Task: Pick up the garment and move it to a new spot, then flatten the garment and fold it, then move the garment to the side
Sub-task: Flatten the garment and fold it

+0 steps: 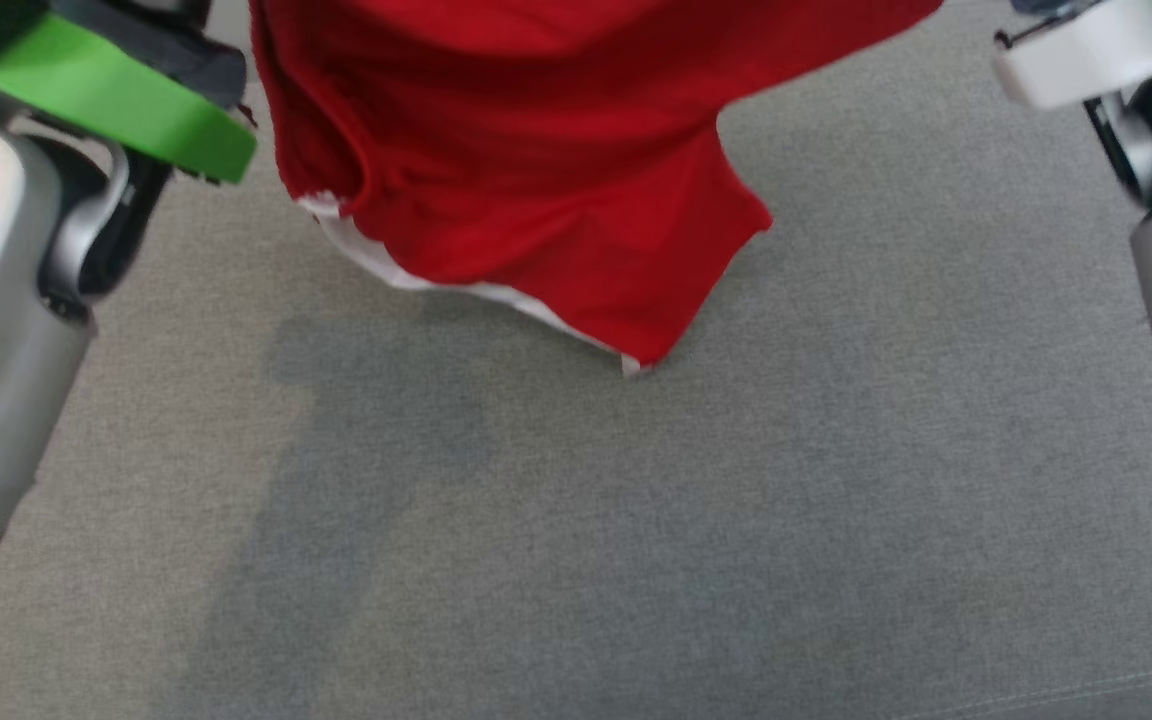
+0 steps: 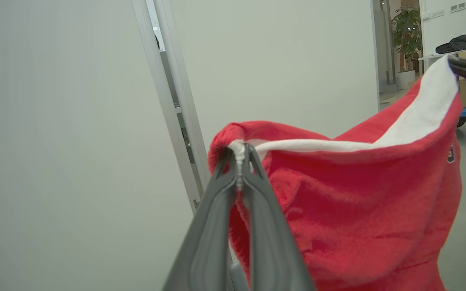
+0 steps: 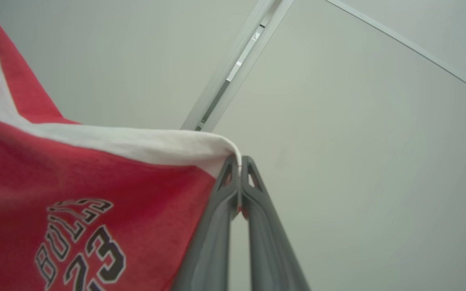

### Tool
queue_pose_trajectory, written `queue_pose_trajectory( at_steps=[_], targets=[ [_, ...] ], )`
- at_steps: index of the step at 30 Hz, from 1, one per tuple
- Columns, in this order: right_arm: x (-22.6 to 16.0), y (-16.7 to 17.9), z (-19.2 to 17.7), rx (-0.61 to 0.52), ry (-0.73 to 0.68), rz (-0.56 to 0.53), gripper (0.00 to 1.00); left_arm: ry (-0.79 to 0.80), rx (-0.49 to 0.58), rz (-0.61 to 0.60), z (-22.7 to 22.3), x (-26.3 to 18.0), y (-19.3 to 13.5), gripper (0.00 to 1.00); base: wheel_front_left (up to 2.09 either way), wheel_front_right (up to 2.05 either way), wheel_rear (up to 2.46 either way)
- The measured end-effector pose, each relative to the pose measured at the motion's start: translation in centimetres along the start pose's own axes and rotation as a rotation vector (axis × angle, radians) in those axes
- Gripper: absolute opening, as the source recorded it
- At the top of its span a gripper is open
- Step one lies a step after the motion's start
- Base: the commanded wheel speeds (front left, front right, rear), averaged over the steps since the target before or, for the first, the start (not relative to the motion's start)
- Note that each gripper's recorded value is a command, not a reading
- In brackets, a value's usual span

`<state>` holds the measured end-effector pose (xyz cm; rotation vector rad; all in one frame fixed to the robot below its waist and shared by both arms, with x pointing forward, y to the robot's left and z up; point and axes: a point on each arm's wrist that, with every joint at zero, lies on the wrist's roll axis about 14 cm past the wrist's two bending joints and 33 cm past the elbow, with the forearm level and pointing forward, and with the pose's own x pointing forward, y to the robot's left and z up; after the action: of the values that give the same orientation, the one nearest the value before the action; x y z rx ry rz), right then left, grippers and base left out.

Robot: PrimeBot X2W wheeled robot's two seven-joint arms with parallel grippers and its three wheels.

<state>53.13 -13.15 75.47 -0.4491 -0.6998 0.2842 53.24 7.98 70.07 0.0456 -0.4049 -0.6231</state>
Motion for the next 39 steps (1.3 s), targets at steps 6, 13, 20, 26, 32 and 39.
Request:
queue_pose_trajectory(
  at_steps=[6,13,20,26,32,39],
  targets=[
    [4.8,-1.4,-1.5,-0.085,-0.013,-0.014,0.0,-0.068,0.014,0.053,-0.5,4.1,3.8,0.0,0.0,0.0,0.0],
    [7.0,-1.8,-5.4,-0.043,0.015,-0.077,0.0,-0.149,-0.116,0.141,-2.7,6.6,7.0,0.0,0.0,0.0,0.0],
    [0.0,1.9,-13.3,0.148,0.244,-0.083,0.0,0.054,-0.303,0.218,-12.9,0.7,4.6,0.0,0.0,0.0,0.0],
    [-9.6,6.1,-17.3,0.351,0.473,-0.11,0.0,0.325,-0.505,0.35,-21.5,-9.5,-0.7,0.0,0.0,0.0,0.0],
    [-18.9,8.3,-18.2,0.473,0.656,-0.162,0.0,0.492,-0.611,0.4,-24.3,-16.3,-7.0,0.0,0.0,0.0,0.0],
    [-26.5,10.2,-16.5,0.582,0.772,-0.232,0.0,0.552,-0.654,0.445,-23.6,-20.8,-10.6,0.0,0.0,0.0,0.0]
  ],
)
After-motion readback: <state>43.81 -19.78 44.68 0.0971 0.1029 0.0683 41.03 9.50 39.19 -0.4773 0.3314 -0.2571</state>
